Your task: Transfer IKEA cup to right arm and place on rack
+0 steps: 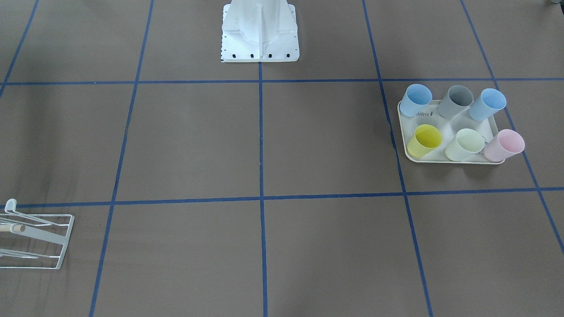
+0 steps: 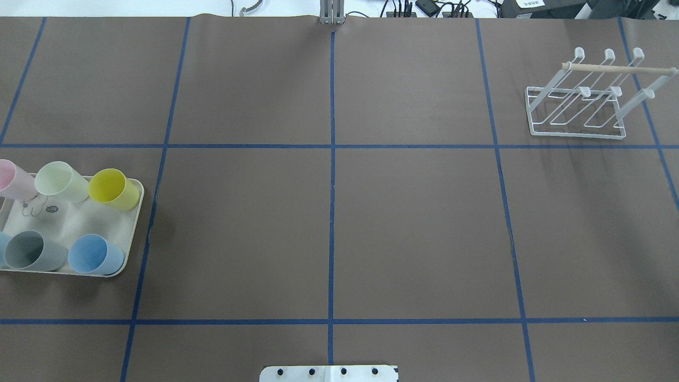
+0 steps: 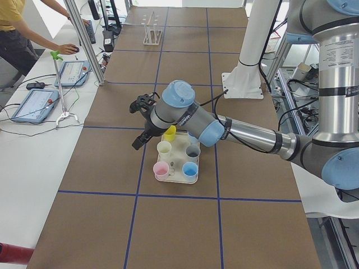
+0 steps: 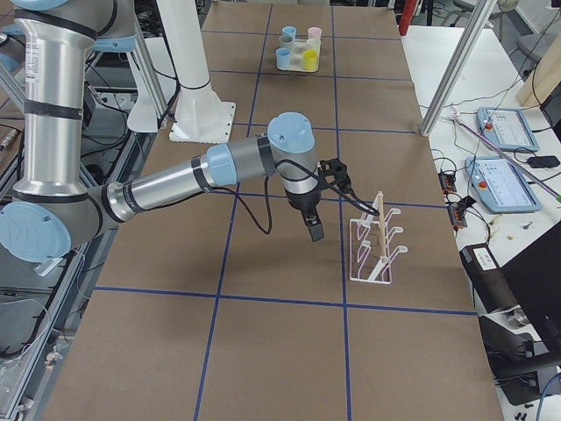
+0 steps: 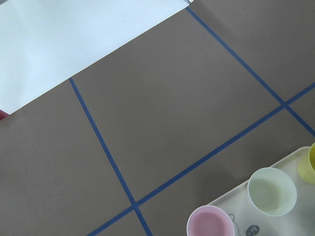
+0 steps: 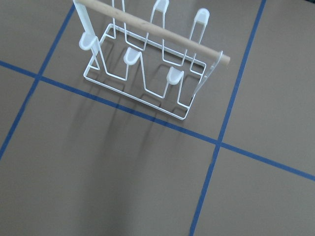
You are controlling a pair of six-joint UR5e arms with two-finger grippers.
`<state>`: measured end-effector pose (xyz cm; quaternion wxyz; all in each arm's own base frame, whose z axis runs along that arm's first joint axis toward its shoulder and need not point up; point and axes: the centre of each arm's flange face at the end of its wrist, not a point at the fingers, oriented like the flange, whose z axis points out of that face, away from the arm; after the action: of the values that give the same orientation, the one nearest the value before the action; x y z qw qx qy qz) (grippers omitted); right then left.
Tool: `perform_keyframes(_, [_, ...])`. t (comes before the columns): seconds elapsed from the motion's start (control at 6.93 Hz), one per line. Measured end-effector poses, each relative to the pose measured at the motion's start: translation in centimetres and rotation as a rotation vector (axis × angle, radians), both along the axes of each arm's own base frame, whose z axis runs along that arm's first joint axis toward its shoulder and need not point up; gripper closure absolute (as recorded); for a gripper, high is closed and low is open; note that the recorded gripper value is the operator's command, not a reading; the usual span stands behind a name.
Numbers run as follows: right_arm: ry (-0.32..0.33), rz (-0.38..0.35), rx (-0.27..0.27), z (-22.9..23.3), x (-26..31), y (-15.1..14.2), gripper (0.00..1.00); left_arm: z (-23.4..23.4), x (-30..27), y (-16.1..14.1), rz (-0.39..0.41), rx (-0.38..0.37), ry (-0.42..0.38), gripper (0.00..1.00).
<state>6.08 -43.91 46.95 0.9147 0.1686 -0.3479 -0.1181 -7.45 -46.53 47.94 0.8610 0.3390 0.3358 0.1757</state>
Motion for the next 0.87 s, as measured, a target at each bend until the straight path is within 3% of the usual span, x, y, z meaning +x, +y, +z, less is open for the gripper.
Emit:
perform_keyframes(0.43, [-0.072, 0.011, 0.107, -3.3, -1.1, -0.7, 0.01, 1.4, 0.3, -1.6, 0.009, 0.072, 0.0, 0.0])
perform_keyframes(0.58, [-0.112, 0.046, 0.094, -4.3, -2.9, -0.9, 0.0, 2.5, 1.2, -1.9, 0.027, 0.076, 0.0, 0.0])
perform_keyframes(0.87, [-0.185, 0.066, 0.062, -6.1, -8.3, -1.0, 0.01, 7.4, 3.2, -2.7, 0.058, 0.015, 0.007, 0.0])
